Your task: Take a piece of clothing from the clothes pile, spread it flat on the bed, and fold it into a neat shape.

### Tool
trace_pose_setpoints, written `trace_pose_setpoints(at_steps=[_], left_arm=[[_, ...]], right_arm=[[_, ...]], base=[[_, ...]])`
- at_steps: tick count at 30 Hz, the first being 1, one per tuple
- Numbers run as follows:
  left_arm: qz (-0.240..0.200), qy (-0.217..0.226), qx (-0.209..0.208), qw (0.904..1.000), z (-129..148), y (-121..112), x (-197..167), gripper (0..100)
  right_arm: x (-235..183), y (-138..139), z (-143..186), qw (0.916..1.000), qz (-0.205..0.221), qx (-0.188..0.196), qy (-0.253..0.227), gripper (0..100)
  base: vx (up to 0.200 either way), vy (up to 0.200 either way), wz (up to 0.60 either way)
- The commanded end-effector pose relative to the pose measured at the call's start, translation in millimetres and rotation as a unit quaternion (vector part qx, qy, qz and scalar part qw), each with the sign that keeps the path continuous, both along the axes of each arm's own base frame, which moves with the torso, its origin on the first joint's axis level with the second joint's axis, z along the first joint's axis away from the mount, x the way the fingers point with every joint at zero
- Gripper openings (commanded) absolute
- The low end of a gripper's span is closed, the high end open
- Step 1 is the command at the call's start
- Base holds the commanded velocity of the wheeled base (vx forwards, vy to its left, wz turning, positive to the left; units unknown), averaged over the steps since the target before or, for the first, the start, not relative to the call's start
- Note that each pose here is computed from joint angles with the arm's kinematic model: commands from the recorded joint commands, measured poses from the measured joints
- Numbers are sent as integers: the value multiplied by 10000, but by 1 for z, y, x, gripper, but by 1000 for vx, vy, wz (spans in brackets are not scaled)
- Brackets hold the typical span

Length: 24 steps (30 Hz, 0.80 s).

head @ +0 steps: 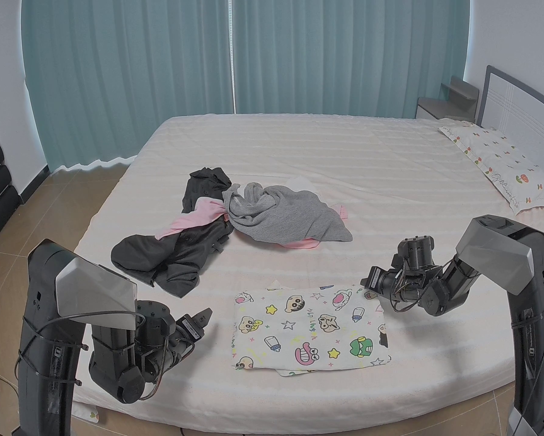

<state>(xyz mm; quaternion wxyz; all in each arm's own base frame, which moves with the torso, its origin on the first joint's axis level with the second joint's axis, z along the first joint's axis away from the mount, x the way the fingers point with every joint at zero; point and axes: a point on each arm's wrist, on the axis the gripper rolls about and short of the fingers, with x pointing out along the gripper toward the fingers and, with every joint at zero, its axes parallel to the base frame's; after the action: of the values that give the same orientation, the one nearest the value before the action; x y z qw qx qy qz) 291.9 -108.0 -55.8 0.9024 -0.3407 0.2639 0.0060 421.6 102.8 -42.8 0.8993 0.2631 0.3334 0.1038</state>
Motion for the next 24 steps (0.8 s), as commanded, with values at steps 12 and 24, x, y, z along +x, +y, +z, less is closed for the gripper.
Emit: trace_pose_setpoints(at_steps=[12, 24], left_arm=[[8, -74, -41, 10000, 1, 0, 1, 100], [133, -1037, 222, 9943, 62, 21, 10, 100]], right_arm=[[0, -3, -5, 9999, -125, -42, -71, 100], [-51, -37, 107, 9931, -702, 289, -889, 100]], base=[[0, 0, 0], [0, 0, 0]])
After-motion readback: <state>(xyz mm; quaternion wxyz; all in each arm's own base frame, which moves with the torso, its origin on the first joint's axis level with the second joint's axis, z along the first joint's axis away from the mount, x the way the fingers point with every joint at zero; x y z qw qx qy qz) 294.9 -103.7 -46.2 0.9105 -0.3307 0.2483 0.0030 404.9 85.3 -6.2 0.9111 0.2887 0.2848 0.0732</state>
